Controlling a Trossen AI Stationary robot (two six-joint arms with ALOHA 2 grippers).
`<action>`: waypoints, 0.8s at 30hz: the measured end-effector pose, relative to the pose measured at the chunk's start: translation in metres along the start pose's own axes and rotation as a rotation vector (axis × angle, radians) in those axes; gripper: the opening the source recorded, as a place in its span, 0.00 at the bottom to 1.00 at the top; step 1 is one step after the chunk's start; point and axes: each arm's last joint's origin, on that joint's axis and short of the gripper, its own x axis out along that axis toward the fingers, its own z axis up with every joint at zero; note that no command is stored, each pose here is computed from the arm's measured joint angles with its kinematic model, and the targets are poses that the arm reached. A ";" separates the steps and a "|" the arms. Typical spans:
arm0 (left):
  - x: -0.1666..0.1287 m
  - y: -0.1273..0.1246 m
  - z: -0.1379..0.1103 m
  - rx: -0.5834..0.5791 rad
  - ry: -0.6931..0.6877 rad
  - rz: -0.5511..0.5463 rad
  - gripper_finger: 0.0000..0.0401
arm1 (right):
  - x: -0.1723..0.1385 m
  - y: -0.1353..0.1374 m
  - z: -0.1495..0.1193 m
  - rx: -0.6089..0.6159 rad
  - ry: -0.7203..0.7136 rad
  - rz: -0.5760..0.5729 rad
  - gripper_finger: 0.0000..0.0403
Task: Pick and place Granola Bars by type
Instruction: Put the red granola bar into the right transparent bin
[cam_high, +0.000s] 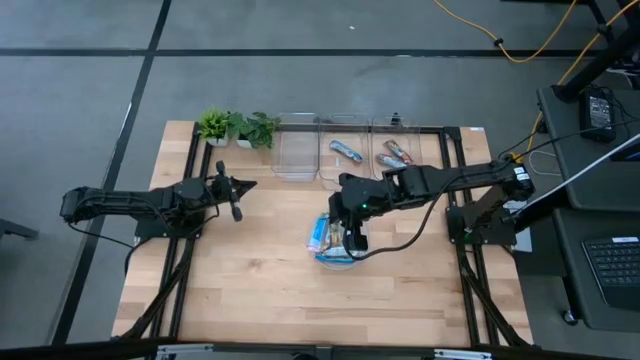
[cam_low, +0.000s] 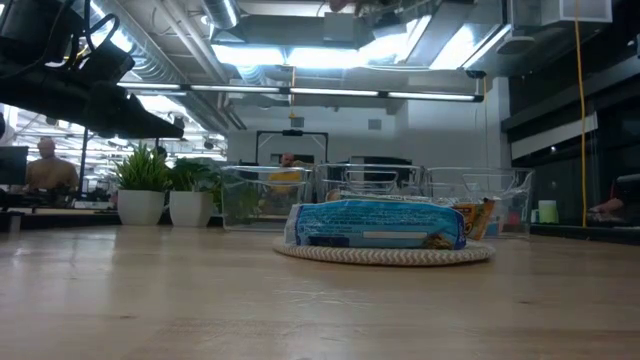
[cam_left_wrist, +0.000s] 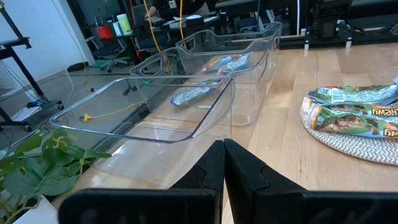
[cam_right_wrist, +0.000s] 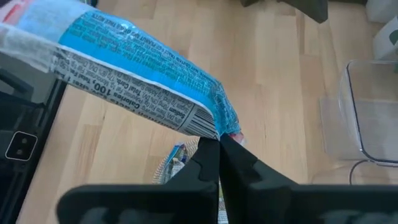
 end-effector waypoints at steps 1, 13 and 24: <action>0.000 0.000 0.000 0.000 0.000 0.000 0.01 | 0.000 -0.002 -0.001 0.003 0.006 -0.003 0.01; 0.000 0.000 0.000 0.000 0.000 0.000 0.01 | -0.051 -0.038 -0.016 0.119 0.060 -0.316 0.01; 0.000 0.000 0.000 0.000 0.000 0.000 0.01 | -0.100 -0.047 -0.026 0.236 -0.014 -0.406 0.00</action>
